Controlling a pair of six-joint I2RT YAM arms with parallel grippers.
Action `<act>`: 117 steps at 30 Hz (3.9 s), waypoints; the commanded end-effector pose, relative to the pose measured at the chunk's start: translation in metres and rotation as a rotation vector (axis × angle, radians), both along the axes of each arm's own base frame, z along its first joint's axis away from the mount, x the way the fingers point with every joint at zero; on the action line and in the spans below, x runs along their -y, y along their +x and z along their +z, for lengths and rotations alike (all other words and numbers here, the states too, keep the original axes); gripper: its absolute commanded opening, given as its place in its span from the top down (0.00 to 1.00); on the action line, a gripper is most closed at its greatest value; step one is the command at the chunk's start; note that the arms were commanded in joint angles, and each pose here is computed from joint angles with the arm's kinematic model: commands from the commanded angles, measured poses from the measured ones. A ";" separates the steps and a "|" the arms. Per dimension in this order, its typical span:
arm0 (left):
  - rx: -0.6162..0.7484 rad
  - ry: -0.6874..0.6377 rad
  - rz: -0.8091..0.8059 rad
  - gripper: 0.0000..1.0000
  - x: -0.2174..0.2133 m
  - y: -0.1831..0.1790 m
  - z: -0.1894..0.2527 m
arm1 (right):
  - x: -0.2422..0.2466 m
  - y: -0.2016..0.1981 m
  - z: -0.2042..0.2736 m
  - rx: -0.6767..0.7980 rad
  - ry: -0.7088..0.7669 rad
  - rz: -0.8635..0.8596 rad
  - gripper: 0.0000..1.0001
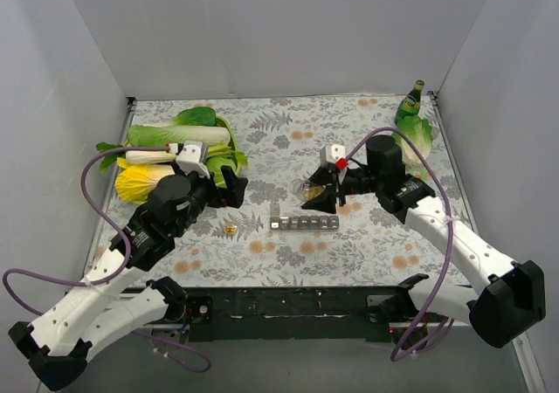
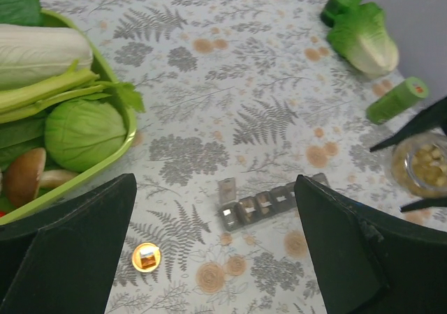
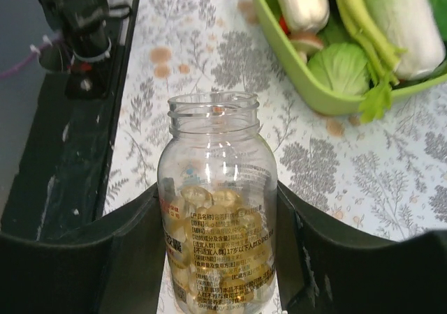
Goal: Sort the pills into containers
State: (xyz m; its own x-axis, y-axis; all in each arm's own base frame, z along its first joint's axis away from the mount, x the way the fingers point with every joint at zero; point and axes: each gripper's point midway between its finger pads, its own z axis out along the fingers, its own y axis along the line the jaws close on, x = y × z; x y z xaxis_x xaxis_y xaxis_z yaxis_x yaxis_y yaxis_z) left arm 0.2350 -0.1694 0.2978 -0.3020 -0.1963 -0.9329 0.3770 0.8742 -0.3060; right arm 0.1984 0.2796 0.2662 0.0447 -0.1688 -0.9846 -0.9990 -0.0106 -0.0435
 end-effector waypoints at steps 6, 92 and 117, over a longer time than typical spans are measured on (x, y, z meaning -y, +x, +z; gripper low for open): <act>-0.100 0.294 0.280 0.02 -0.056 0.028 -0.083 | 0.002 0.009 -0.097 0.067 -0.285 -0.013 0.80; -0.002 -0.108 0.384 0.02 -0.091 -0.016 -0.042 | -0.020 0.029 -0.204 0.006 -0.958 -0.113 0.85; -0.004 -0.125 0.371 0.02 -0.089 -0.017 -0.044 | -0.023 0.031 -0.203 0.061 -1.000 -0.105 0.85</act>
